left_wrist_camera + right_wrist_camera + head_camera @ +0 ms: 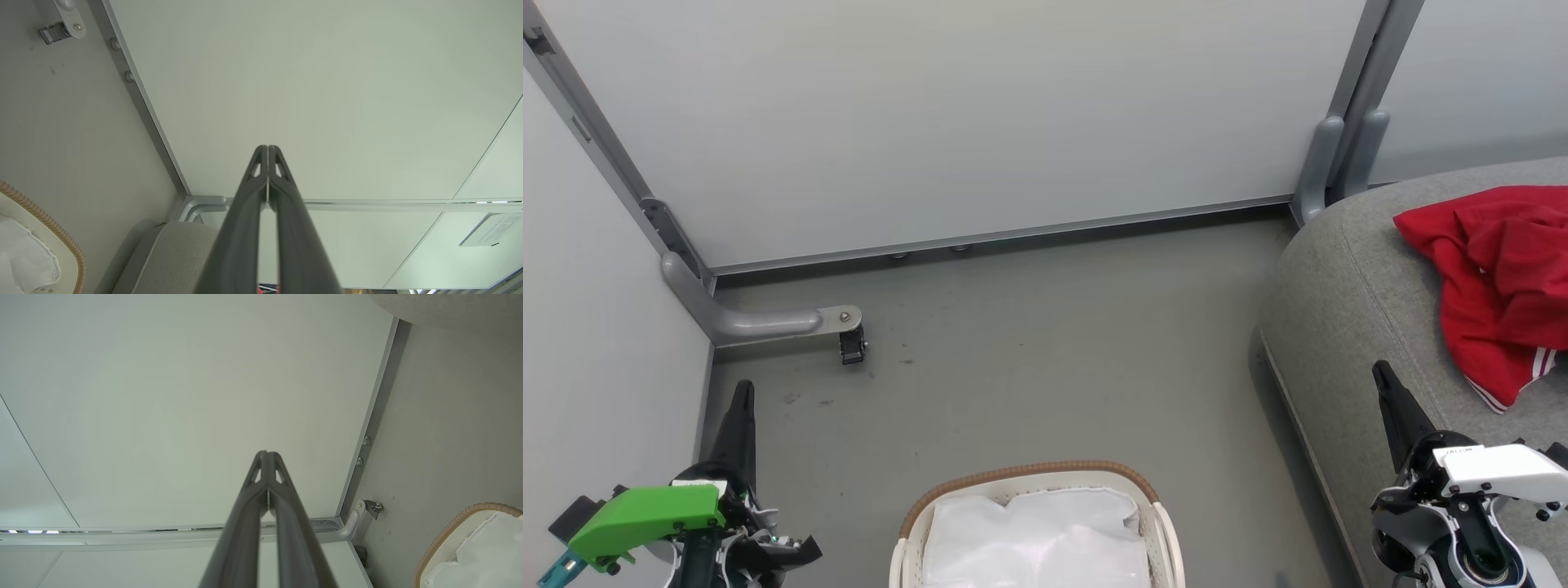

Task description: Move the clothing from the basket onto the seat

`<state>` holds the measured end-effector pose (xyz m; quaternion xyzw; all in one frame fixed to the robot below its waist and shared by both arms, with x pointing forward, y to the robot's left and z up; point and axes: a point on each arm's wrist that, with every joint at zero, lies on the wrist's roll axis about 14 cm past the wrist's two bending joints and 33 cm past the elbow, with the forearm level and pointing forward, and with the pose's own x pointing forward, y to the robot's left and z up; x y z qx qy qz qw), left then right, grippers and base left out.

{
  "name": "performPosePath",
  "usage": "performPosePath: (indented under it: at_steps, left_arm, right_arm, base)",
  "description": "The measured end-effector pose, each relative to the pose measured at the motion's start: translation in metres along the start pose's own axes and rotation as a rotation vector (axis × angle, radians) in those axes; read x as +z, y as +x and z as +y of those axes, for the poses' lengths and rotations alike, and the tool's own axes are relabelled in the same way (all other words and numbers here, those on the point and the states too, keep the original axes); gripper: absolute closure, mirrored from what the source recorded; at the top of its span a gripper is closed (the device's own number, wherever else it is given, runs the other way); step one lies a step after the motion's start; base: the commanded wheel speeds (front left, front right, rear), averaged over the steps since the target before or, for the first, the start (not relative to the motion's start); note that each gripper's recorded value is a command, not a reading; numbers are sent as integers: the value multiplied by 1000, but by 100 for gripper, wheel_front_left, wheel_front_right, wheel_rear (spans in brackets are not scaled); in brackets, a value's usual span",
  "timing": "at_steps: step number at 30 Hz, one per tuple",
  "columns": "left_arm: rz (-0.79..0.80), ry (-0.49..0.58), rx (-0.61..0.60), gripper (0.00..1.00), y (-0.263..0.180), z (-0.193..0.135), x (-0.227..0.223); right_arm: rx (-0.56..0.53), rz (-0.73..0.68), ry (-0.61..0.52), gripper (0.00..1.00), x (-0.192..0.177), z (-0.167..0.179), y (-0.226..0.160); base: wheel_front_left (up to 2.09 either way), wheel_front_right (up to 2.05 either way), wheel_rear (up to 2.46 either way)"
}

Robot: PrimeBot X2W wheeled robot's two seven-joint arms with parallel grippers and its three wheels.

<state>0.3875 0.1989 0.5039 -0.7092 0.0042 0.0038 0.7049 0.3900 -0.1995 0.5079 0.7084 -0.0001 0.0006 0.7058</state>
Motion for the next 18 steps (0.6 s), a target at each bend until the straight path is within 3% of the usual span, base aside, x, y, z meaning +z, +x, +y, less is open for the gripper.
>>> performPosePath:
  at_steps: [18]
  left_arm:
    - [0, 0, 0, 100, 0, 0, 0]
  right_arm:
    - [0, 0, 0, 100, 0, 0, 0]
  base:
    - [0, 0, 0]
